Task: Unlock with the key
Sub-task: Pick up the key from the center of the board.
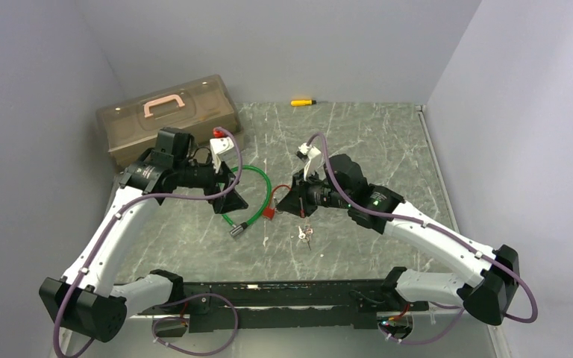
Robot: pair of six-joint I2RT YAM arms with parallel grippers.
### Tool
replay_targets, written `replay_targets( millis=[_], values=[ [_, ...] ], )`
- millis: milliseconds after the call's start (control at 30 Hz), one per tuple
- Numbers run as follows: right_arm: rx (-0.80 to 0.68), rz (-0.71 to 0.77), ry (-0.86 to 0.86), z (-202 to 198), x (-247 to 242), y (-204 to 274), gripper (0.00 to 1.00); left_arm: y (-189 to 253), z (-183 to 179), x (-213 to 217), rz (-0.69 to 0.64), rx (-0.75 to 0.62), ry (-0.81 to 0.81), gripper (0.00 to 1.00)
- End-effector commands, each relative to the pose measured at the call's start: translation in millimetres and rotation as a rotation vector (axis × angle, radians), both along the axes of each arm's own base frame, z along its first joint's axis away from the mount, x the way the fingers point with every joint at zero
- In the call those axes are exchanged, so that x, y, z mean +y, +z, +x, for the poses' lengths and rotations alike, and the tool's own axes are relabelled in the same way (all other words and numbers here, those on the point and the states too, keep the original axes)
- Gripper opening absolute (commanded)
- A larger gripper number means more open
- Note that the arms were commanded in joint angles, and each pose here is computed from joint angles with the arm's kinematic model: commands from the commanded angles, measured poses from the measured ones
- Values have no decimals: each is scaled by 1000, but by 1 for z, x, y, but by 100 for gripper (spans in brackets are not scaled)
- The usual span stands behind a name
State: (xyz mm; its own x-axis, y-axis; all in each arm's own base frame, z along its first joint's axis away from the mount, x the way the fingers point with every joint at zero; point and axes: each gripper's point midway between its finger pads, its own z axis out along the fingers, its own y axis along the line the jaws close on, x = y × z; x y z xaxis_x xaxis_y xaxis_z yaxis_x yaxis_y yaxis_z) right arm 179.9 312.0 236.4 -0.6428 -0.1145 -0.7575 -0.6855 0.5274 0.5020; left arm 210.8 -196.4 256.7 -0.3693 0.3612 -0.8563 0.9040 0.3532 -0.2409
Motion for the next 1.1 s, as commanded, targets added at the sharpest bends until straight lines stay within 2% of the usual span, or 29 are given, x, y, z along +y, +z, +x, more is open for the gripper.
replay_targets(
  millis=[0,133,300,400,467,500,567,733,933,1067],
  values=[
    [-109,155,173,-13,24,58,0,37,-7,-14,-97,-12,-54,99],
    [-126,182,231,-20,28,71,0,63,-17,-18,-144,16,-68,98],
    [-167,238,291,-30,31,89,0,79,-38,-25,-213,91,-188,85],
    [-190,227,322,-34,35,95,0,80,-43,-31,-254,124,-217,73],
    [-203,200,341,-36,40,96,0,76,-44,-35,-254,135,-216,56],
    [-216,193,345,-36,41,99,0,75,-44,-36,-249,132,-214,52],
    [-240,187,346,-34,43,104,0,75,-41,-39,-255,124,-204,55],
    [-279,182,341,-31,43,112,0,88,-45,-43,-301,157,-225,55],
    [-294,168,346,-29,43,112,0,98,-50,-44,-329,163,-221,48],
    [-311,171,337,-28,43,116,0,95,-53,-44,-318,167,-218,38]
  ],
)
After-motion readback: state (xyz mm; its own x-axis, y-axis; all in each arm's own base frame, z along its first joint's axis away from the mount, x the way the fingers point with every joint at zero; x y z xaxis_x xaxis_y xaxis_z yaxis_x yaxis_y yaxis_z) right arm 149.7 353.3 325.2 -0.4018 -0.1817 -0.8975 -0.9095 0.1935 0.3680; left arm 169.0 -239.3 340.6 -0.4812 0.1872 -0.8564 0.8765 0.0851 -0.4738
